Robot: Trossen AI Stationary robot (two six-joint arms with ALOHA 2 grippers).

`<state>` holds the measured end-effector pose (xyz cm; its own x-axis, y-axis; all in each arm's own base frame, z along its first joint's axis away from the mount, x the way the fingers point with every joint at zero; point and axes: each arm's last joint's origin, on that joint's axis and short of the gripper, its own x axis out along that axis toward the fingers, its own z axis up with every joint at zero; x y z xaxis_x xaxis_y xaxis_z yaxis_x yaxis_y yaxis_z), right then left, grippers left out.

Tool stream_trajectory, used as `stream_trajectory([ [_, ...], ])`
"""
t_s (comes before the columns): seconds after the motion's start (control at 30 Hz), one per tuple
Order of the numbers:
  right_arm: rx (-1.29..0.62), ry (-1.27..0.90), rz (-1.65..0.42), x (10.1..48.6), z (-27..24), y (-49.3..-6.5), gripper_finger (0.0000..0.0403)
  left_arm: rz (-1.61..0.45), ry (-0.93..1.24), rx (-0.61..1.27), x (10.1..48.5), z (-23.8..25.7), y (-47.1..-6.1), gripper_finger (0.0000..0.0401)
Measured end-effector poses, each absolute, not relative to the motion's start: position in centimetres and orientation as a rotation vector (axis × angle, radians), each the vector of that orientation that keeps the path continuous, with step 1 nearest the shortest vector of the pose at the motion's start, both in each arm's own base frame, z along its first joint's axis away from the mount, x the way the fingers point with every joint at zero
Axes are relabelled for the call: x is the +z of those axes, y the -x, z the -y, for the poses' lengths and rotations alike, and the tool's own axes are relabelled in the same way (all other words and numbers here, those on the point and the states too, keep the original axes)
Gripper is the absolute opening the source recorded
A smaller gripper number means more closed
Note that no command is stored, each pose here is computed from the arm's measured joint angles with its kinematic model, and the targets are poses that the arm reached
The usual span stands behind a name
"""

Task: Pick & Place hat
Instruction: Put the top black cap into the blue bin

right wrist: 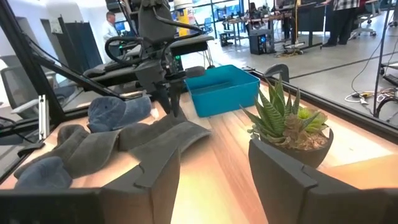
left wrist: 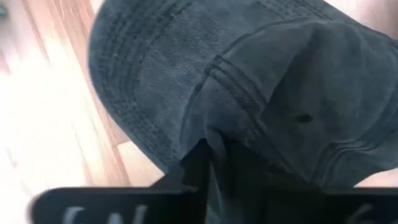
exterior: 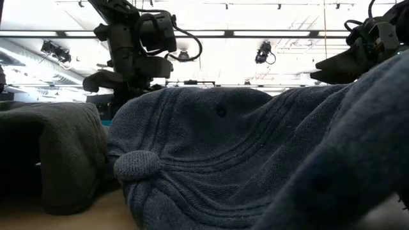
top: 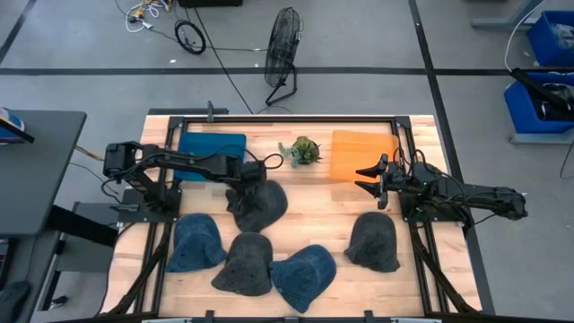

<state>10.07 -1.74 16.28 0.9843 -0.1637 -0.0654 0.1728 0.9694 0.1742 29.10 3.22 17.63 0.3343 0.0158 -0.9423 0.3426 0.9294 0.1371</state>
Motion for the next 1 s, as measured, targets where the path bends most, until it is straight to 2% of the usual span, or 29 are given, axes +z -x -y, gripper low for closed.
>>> stream_trajectory([
  [0.1, -0.169, -0.185, -0.050, 16.3, 1.7, -10.1, 0.0197, -1.204, -0.304, -0.193, 17.6, -3.1, -29.3, 0.0009],
  [0.27, -0.170, -0.196, -0.050, 16.3, 1.7, -10.1, 0.0197, -1.148, -0.180, -0.090, 18.4, -3.1, -29.6, 0.0005],
  [0.4, -0.170, -0.197, -0.051, 16.3, 1.7, -10.1, 0.0197, -1.106, -0.155, -0.065, 20.7, -2.9, -29.5, 0.0005],
  [0.67, -0.170, -0.208, -0.050, 16.3, 1.7, -10.1, 0.0197, -1.007, -0.325, -0.096, 28.0, -2.2, -28.1, 0.0004],
  [0.83, -0.171, -0.233, -0.049, 16.3, 1.7, -10.1, 0.0197, -1.063, -0.475, 0.059, 32.4, -2.7, -25.7, 0.0004],
  [1.0, -0.171, -0.231, -0.049, 16.3, 1.7, -10.1, 0.0197, -1.155, -0.581, 0.067, 34.8, -4.1, -23.3, 0.0003],
])
